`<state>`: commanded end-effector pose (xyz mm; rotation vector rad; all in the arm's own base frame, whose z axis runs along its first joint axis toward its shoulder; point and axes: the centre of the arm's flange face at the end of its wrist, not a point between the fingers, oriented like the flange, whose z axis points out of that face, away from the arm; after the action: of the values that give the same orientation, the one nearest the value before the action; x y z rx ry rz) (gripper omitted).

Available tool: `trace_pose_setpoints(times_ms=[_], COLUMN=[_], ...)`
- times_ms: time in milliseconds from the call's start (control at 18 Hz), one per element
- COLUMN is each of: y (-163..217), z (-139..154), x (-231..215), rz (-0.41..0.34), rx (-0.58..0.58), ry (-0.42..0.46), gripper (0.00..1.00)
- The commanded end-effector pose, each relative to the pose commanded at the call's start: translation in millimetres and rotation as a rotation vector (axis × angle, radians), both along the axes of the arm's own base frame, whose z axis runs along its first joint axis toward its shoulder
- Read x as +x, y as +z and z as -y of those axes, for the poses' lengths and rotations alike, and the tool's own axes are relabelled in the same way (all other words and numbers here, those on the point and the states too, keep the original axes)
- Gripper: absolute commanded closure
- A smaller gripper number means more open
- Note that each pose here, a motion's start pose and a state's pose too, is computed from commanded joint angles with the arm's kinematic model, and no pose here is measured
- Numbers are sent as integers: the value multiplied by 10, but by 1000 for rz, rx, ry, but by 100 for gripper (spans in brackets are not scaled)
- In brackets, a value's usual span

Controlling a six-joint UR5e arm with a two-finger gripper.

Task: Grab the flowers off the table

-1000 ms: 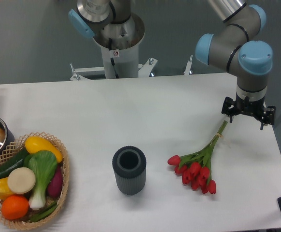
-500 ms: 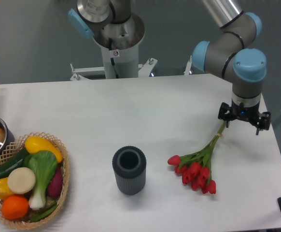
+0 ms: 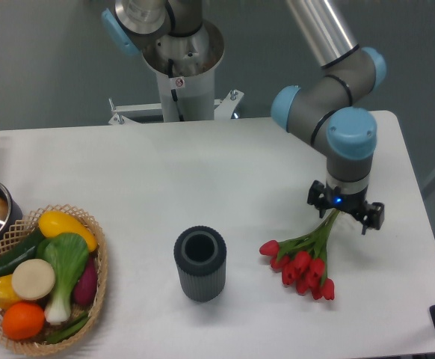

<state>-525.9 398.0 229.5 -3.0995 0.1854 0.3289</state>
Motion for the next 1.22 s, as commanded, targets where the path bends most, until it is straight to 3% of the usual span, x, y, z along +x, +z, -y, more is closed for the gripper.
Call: trace_pose_setpoints(times_ms=[667, 833, 889, 944, 1000, 1222], y=[-319, -295, -312, -312, -282, -21], z=[-251, -271, -278, -317, -330, -326], x=[-69, -64, -53, -22, -8, -49], rz=[25, 21, 26, 26, 21, -18], rx=[-11, -6, 3, 9, 9, 25], ry=[-26, -8, 35, 64, 61, 53], gripper=[0, 32, 56, 95, 100, 100])
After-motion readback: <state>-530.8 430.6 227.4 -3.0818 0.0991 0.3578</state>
